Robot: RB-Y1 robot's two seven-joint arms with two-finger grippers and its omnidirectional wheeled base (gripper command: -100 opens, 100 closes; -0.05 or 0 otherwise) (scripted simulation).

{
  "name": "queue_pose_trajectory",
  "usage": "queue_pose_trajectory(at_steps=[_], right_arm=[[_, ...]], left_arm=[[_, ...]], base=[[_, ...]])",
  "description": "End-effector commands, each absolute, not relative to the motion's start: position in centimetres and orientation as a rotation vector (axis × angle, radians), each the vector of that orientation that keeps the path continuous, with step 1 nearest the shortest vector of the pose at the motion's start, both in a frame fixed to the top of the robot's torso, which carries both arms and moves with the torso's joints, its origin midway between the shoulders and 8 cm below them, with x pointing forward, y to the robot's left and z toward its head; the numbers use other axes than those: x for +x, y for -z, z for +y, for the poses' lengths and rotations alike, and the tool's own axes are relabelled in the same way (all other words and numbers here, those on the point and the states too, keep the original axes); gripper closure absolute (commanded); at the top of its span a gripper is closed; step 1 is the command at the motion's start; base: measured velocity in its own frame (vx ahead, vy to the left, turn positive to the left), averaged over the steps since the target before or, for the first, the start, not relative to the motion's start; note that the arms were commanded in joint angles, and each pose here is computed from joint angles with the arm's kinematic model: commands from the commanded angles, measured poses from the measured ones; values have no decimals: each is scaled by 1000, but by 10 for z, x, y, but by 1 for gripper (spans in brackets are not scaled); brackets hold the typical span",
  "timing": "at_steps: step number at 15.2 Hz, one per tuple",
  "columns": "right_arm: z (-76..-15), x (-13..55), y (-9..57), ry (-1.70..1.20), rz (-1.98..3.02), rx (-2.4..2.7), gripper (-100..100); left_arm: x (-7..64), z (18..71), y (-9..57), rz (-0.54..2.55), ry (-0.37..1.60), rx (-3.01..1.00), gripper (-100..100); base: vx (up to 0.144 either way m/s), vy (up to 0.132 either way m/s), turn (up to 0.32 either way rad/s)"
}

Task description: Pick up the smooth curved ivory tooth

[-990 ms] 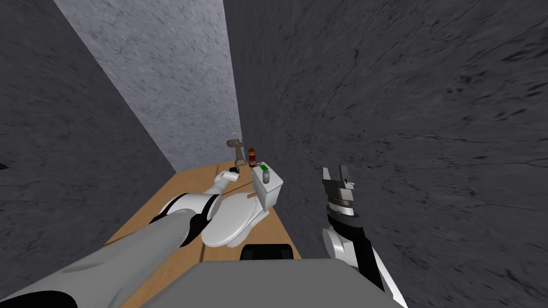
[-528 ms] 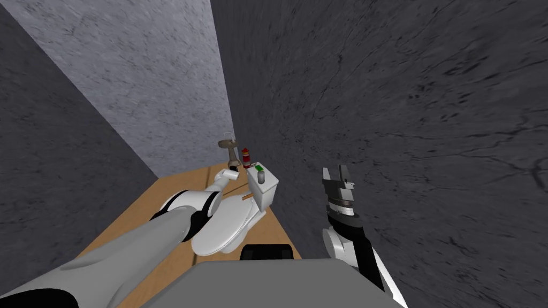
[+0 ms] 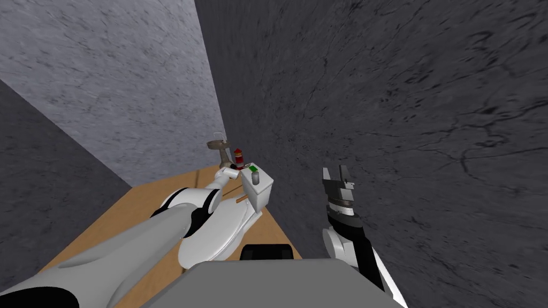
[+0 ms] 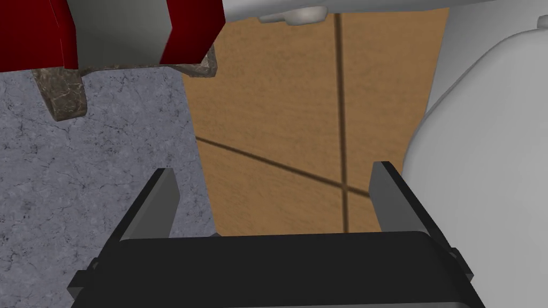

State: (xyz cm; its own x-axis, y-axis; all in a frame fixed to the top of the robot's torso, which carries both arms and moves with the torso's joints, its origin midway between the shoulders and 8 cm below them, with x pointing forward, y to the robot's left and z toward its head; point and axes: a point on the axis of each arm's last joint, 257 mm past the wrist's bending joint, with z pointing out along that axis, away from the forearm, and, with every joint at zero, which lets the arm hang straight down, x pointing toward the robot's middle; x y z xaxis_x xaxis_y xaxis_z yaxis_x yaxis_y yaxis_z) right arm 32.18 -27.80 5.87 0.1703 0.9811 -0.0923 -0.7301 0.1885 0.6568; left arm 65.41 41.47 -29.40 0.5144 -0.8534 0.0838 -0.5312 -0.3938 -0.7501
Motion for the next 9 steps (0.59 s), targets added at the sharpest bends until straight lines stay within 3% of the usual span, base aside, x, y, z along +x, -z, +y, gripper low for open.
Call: queue_pose_trajectory(at_steps=[1, 9], right_arm=[[-278, 322, -59, -1300, 573, 533, 0], [-278, 322, -59, -1300, 573, 533, 0]], left_arm=[[650, 418, 295, 1090, 595, -2124, -100], [637, 423, 296, 977, 537, -2239, -100]], base=[[7, -11, -185], [15, -13, -182]])
